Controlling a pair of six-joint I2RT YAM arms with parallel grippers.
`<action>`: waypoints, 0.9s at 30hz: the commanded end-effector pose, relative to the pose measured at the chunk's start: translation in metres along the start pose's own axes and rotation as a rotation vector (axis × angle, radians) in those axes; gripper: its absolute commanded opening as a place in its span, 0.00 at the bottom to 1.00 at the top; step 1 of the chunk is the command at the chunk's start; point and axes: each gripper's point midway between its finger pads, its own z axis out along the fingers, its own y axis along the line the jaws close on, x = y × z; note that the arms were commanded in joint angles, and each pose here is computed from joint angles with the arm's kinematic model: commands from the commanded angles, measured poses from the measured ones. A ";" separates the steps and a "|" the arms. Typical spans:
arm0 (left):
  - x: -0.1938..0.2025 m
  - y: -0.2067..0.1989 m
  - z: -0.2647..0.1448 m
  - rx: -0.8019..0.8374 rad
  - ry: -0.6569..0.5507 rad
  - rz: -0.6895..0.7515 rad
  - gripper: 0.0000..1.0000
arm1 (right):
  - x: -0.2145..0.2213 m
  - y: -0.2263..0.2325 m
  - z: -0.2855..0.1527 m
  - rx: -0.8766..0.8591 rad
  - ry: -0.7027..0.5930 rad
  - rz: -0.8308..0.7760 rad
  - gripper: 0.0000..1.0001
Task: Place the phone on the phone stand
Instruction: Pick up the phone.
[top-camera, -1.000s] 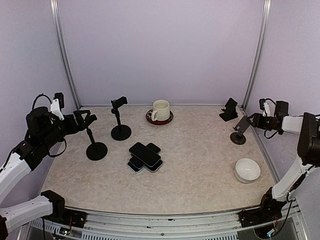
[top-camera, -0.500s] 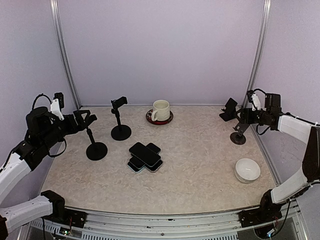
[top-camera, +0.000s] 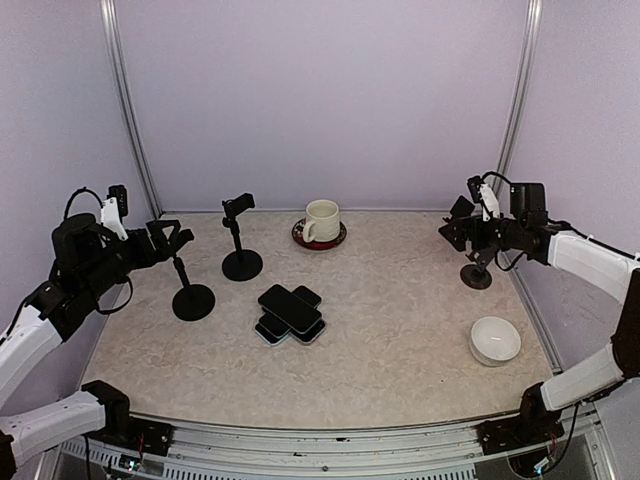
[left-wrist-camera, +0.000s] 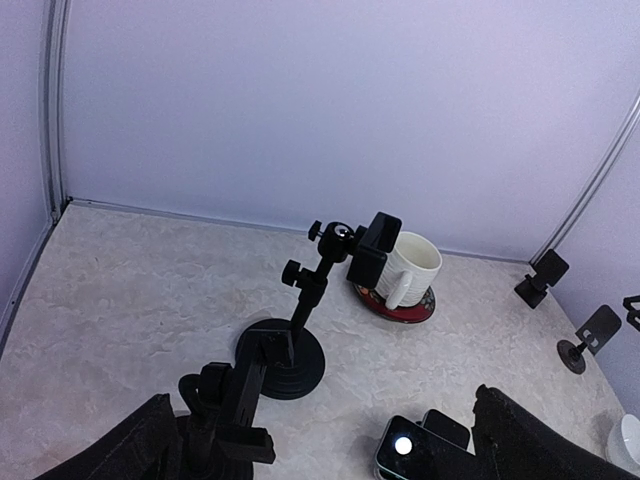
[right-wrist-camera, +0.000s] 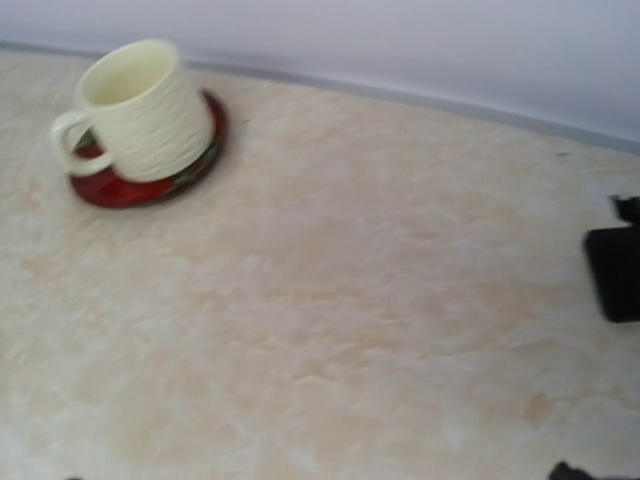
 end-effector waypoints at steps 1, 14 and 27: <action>0.000 0.001 -0.001 0.001 0.003 -0.003 0.99 | -0.001 0.026 0.005 -0.038 0.024 -0.036 1.00; -0.001 0.001 -0.001 0.003 -0.001 -0.004 0.99 | 0.019 0.072 0.042 -0.074 0.112 -0.109 1.00; -0.001 0.000 -0.001 0.009 -0.001 -0.006 0.99 | 0.051 0.138 0.085 -0.178 0.216 -0.207 1.00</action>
